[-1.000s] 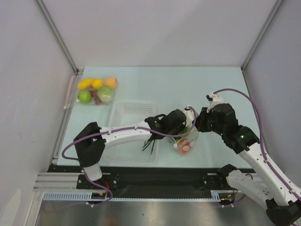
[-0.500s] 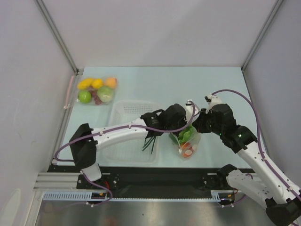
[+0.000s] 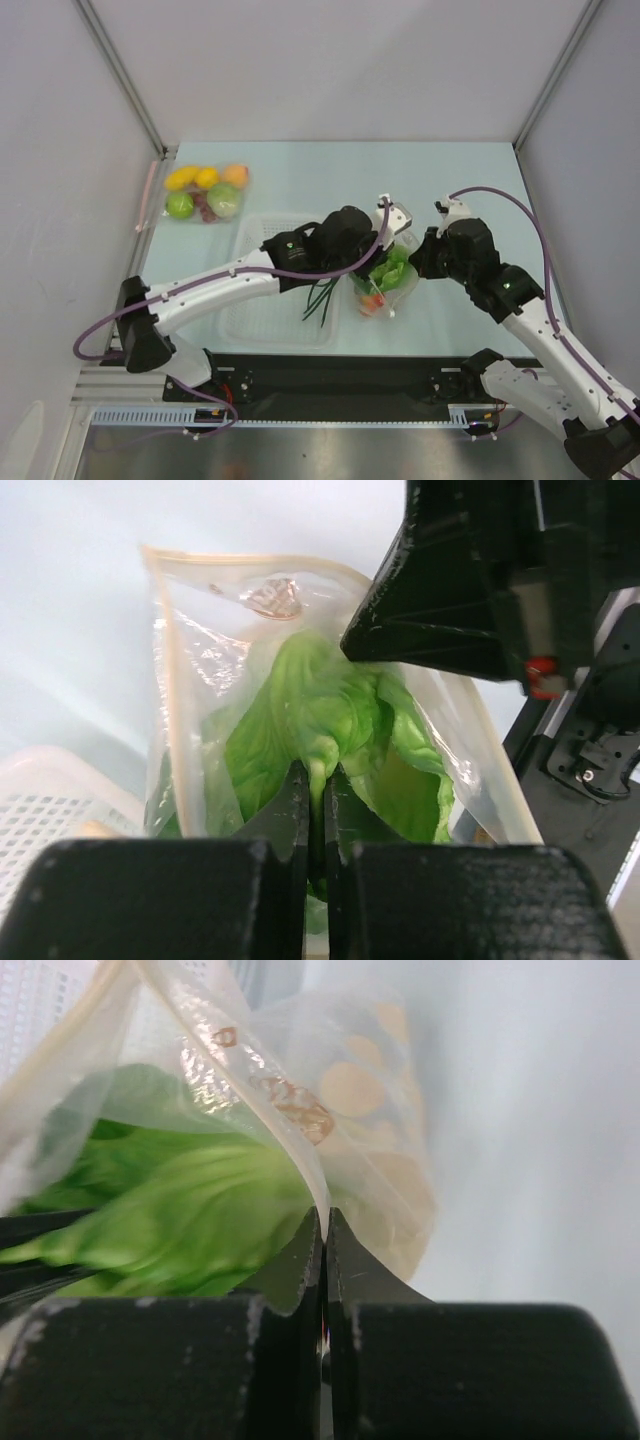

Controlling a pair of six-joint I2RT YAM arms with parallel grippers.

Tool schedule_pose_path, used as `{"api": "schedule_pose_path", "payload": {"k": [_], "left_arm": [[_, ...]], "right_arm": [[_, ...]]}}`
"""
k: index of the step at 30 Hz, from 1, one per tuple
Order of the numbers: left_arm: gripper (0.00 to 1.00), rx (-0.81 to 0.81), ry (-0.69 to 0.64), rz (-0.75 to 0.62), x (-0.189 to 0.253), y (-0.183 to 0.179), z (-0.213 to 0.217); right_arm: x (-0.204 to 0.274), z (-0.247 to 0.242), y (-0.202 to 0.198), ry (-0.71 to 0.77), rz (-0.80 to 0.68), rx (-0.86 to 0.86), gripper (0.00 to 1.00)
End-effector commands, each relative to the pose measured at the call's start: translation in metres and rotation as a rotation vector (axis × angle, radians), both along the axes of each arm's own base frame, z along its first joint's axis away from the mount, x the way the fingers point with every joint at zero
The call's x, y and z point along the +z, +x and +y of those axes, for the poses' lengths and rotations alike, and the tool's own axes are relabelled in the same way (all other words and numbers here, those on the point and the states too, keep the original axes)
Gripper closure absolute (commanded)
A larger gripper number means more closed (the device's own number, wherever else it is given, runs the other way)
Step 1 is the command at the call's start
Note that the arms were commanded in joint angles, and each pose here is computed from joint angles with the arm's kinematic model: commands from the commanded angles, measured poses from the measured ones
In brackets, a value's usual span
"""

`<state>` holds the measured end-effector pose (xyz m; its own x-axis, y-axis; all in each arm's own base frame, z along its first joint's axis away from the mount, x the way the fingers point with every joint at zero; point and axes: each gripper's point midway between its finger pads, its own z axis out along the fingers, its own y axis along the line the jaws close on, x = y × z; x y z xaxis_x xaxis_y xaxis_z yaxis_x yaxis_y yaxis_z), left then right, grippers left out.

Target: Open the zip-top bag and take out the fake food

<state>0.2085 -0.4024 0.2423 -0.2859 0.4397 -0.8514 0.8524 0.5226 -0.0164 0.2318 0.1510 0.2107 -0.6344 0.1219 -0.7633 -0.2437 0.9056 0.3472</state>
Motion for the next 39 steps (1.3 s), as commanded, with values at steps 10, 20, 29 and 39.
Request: {"api": "schedule_pose_path", "payload": {"k": [10, 20, 29, 39], "left_arm": [[1.0, -0.021, -0.286, -0.039, 0.065, 0.001, 0.032], [1.0, -0.043, -0.474, -0.075, 0.109, 0.0, 0.049], [1.0, -0.117, -0.631, -0.029, 0.126, -0.003, 0.049], [1.0, -0.234, -0.712, -0.033, 0.169, -0.021, 0.071]], "right_arm": [[-0.008, -0.012, 0.009, -0.091, 0.011, -0.041, 1.0], [-0.03, -0.01, 0.006, -0.095, 0.052, -0.034, 1.0], [-0.032, -0.009, 0.003, -0.076, 0.055, -0.029, 1.0], [-0.028, -0.014, 0.001, -0.065, 0.032, -0.034, 1.0]]}}
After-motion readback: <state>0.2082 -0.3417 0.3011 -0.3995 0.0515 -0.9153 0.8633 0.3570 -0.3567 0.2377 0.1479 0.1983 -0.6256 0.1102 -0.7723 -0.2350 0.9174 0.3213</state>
